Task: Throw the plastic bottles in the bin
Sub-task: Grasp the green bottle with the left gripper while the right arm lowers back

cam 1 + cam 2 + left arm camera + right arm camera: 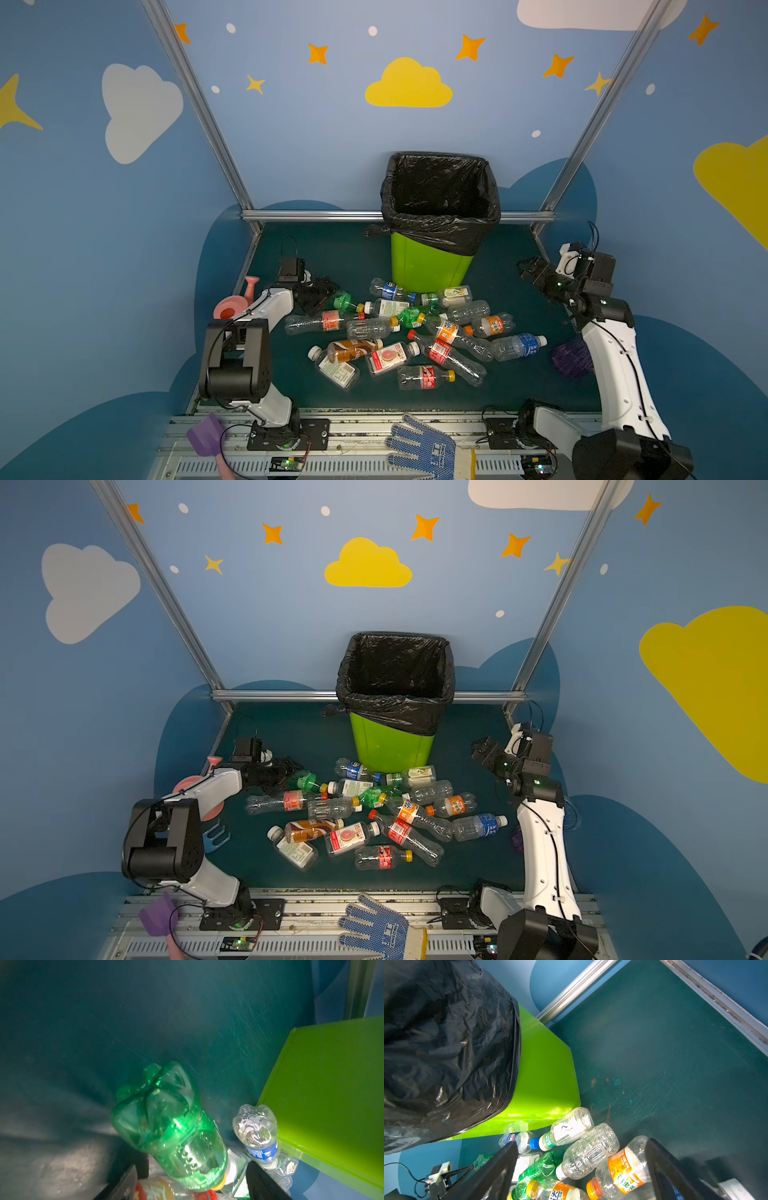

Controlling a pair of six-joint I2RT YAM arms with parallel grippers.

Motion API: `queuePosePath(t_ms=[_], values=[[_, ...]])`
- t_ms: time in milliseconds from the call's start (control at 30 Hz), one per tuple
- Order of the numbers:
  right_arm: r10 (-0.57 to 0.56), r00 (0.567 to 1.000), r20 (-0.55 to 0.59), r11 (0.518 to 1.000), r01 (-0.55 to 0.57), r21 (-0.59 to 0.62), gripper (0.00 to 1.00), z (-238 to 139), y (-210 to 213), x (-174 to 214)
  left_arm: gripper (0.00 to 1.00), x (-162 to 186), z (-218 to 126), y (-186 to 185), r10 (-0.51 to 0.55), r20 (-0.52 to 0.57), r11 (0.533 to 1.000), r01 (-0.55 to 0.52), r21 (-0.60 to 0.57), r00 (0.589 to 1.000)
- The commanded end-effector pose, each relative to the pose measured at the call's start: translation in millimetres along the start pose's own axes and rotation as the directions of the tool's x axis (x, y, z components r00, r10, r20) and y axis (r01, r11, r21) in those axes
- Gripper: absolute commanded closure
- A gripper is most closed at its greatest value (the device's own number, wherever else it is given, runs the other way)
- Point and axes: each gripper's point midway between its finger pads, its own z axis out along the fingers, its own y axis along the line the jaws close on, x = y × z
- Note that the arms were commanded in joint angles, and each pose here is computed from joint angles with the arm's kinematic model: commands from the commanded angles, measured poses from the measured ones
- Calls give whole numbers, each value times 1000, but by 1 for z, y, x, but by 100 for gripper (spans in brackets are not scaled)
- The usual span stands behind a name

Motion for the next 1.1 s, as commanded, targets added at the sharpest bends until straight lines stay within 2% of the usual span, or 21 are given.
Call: queuePosePath(t_ms=[0,1067], values=[[18,1000,13,1000,-18,-7,6,-3,-2,0,18,-5,2,-10,7,-14,999,-7,35,1000],[120,992,44,992,-122,40,6,-12,-45,6,27,-8,49,5,-36,-106,997,28,-71,994]])
